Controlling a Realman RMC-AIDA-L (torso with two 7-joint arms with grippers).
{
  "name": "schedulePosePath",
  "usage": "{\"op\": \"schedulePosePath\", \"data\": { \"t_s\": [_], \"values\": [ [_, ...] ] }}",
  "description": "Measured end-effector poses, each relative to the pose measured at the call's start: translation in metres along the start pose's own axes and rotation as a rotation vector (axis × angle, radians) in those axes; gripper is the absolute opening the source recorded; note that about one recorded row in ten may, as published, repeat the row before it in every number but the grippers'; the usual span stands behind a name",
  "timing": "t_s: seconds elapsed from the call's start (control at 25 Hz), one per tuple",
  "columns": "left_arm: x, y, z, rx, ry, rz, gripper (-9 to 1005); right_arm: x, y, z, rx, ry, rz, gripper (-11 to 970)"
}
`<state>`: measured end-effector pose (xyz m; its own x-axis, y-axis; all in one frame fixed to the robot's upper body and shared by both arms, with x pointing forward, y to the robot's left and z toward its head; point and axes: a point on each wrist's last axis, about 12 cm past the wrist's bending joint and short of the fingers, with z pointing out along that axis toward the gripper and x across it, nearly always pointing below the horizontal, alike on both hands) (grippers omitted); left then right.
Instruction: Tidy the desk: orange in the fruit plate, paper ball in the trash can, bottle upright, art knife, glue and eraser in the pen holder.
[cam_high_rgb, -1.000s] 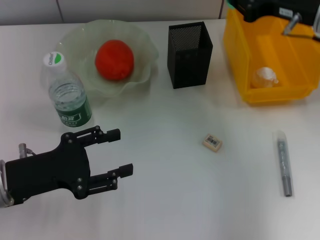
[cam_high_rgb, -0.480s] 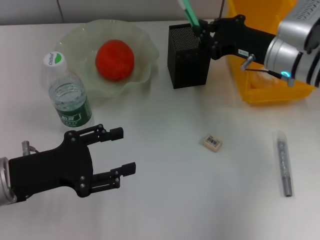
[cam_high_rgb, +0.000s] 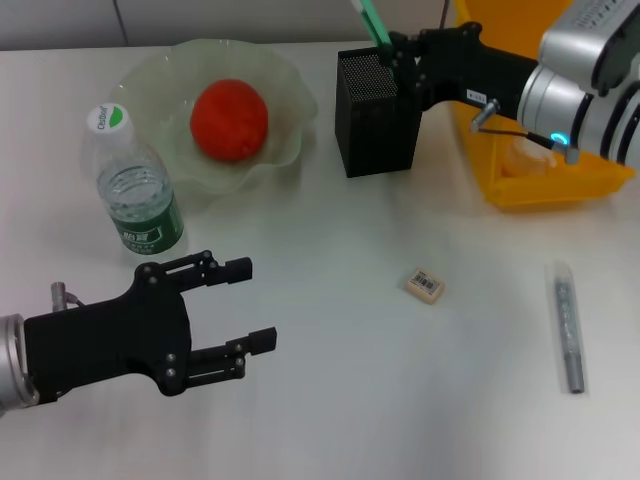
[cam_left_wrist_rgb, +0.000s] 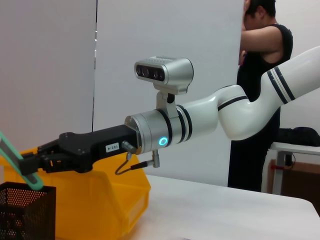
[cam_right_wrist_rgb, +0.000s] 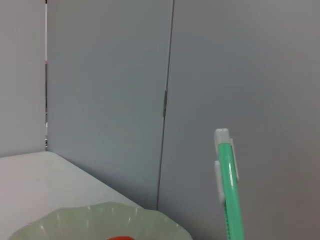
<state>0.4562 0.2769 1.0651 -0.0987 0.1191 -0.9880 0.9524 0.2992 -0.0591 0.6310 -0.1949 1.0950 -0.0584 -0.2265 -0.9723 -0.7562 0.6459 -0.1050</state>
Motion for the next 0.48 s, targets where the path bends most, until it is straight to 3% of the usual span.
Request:
{"op": "schedulePosePath", "data": {
  "t_s": [0.48],
  "values": [
    [0.002, 0.0, 0.002, 0.003, -0.002, -0.012, 731, -0.011, -0.002, 0.024, 0.022, 0.056, -0.01, 93]
  ]
}}
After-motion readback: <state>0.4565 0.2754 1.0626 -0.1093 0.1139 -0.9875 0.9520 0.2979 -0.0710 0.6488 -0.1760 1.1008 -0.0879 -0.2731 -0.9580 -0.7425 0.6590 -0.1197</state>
